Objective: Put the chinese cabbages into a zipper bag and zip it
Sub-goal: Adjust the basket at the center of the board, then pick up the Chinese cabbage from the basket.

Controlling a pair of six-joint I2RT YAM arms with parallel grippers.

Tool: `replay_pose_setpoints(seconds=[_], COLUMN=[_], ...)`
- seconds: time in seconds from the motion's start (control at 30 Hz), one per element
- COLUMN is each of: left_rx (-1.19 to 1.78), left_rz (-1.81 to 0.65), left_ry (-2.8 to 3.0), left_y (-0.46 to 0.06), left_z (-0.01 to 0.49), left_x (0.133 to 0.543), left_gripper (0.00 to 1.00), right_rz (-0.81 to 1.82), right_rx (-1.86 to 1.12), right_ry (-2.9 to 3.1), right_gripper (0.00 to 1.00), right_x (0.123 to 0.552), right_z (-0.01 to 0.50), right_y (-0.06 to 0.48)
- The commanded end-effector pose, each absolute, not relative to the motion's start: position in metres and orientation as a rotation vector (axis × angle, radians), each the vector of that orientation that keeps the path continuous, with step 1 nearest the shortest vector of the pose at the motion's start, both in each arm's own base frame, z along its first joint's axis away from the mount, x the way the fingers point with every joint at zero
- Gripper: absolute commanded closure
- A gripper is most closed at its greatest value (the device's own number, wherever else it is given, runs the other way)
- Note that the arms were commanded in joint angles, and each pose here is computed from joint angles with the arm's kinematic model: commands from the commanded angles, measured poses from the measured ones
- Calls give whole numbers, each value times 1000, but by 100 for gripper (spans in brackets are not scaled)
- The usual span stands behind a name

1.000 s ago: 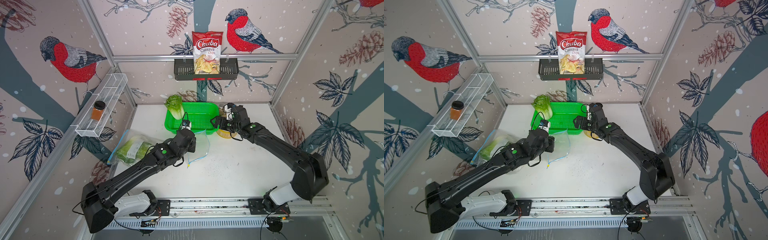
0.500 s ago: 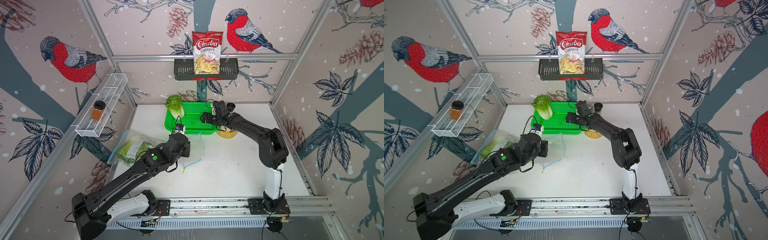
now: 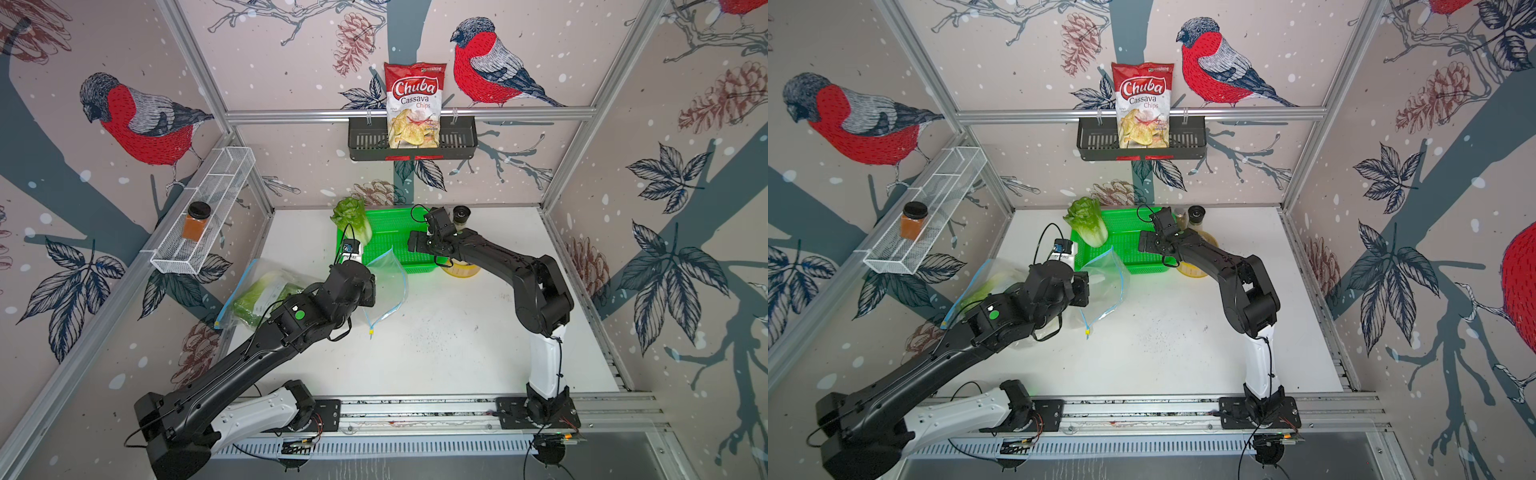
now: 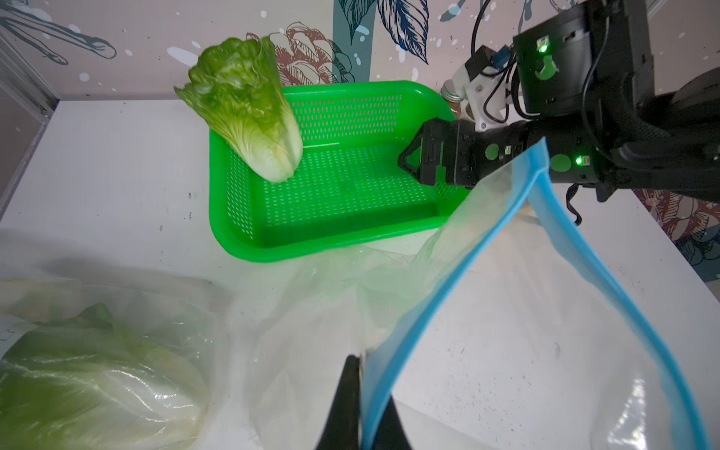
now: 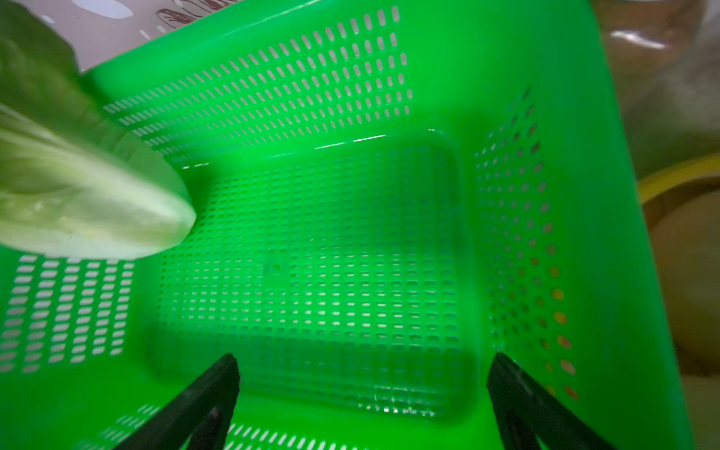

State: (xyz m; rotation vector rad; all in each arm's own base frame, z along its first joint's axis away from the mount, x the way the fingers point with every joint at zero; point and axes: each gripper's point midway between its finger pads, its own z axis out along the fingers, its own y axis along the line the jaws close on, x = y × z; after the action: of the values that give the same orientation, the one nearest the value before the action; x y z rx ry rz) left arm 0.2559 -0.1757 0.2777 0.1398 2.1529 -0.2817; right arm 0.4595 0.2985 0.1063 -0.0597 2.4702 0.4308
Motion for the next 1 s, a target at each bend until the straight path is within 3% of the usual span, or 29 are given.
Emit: replay_pose_setpoints(seconds=[0.0, 0.4, 0.7, 0.97], left_rx=[149, 94, -73, -180], left_rz=[-210, -107, 200, 384], left_ry=[2132, 2044, 1972, 1946], left_y=[-167, -135, -56, -13], left_z=[286, 346, 388, 390], left_x=[259, 260, 263, 273], left_gripper=[93, 93, 95, 98], right_rz=[347, 592, 757, 846], right_rx=[-39, -303, -328, -357], right_ry=[2511, 2292, 2230, 2177], right_gripper=[0, 0, 0, 0], right_x=[449, 435, 433, 439], right_z=[103, 184, 209, 218], right_y=[284, 365, 415, 462])
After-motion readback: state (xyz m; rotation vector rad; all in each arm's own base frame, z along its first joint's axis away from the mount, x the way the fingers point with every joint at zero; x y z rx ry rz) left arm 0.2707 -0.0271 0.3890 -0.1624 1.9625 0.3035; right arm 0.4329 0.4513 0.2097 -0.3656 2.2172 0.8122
